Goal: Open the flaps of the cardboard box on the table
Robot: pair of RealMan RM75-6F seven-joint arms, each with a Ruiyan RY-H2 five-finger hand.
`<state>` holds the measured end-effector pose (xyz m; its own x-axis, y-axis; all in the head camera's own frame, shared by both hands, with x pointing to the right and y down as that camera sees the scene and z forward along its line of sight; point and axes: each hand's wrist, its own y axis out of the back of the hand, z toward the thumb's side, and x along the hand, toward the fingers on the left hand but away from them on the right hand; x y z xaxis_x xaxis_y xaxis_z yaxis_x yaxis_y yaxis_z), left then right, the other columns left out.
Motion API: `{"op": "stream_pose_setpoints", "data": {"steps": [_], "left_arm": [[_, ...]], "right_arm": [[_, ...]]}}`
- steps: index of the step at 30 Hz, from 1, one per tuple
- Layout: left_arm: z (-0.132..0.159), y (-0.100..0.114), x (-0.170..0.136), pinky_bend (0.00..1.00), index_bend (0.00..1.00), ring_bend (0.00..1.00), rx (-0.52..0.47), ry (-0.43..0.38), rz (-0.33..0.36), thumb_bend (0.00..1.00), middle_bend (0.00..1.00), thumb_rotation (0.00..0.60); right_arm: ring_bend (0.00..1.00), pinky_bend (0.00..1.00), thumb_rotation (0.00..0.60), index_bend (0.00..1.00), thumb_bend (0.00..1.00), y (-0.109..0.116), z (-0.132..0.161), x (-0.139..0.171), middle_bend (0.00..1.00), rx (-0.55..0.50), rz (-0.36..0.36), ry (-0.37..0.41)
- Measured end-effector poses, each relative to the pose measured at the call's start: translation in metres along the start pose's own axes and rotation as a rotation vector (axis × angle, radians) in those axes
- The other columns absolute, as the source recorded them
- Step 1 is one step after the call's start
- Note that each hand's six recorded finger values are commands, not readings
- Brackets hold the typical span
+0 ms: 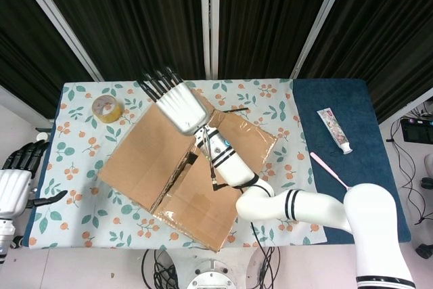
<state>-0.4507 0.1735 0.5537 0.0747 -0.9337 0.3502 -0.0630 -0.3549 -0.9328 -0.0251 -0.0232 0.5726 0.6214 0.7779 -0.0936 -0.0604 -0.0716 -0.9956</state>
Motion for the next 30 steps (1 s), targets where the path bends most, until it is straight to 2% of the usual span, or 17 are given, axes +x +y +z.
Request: {"op": "stream_pose_setpoints", "data": {"steps": [2,3,5,8,9,13,16,20,24,26,30], "left_arm": [[-0.002,0.000,-0.001,0.16,0.06,0.07,-0.001,0.005,0.000,0.03,0.06,0.428],[-0.002,0.000,-0.001,0.16,0.06,0.07,-0.002,0.006,-0.002,0.03,0.06,0.428],[-0.004,-0.001,-0.002,0.16,0.06,0.07,-0.008,0.008,-0.009,0.03,0.06,0.427],[-0.005,-0.004,-0.004,0.16,0.06,0.07,-0.010,0.008,-0.028,0.03,0.06,0.425],[-0.005,-0.005,-0.004,0.16,0.06,0.07,-0.009,0.007,-0.033,0.03,0.06,0.423],[-0.001,-0.009,-0.004,0.16,0.06,0.07,-0.019,-0.006,-0.044,0.03,0.06,0.364],[0.002,-0.012,-0.002,0.16,0.06,0.07,-0.024,-0.015,-0.050,0.03,0.06,0.356],[0.004,-0.016,0.000,0.16,0.06,0.07,-0.030,-0.019,-0.055,0.03,0.06,0.353],[0.004,-0.017,0.002,0.16,0.06,0.07,-0.029,-0.020,-0.058,0.03,0.06,0.352],[0.003,-0.017,0.002,0.16,0.06,0.07,-0.027,-0.019,-0.057,0.03,0.06,0.354],[0.000,-0.015,0.001,0.16,0.06,0.07,-0.026,-0.012,-0.055,0.03,0.06,0.353]], "right_arm": [[0.00,0.00,0.600,0.00,0.35,0.003,0.002,0.003,0.00,-0.014,-0.013,0.014],[0.00,0.00,0.600,0.00,0.46,0.005,0.003,0.005,0.00,-0.023,-0.022,0.024],[0.00,0.00,0.600,0.00,0.61,0.011,0.003,0.010,0.02,-0.052,-0.056,0.051],[0.00,0.00,0.600,0.04,0.79,0.022,0.002,0.023,0.11,-0.121,-0.108,0.107],[0.00,0.00,0.600,0.09,0.86,0.025,0.001,0.029,0.16,-0.145,-0.119,0.128],[0.00,0.00,0.600,0.22,0.96,0.038,-0.005,0.059,0.28,-0.211,-0.119,0.232],[0.00,0.00,0.600,0.31,0.97,0.043,-0.012,0.077,0.29,-0.213,-0.044,0.281],[0.00,0.00,0.600,0.35,0.99,0.033,-0.027,0.093,0.30,-0.227,0.161,0.281],[0.00,0.00,0.600,0.37,1.00,0.017,-0.023,0.108,0.32,-0.268,0.336,0.290],[0.00,0.00,0.600,0.37,1.00,0.009,-0.016,0.114,0.32,-0.270,0.394,0.305],[0.00,0.00,0.600,0.37,1.00,-0.001,-0.007,0.120,0.30,-0.271,0.436,0.323]]}}
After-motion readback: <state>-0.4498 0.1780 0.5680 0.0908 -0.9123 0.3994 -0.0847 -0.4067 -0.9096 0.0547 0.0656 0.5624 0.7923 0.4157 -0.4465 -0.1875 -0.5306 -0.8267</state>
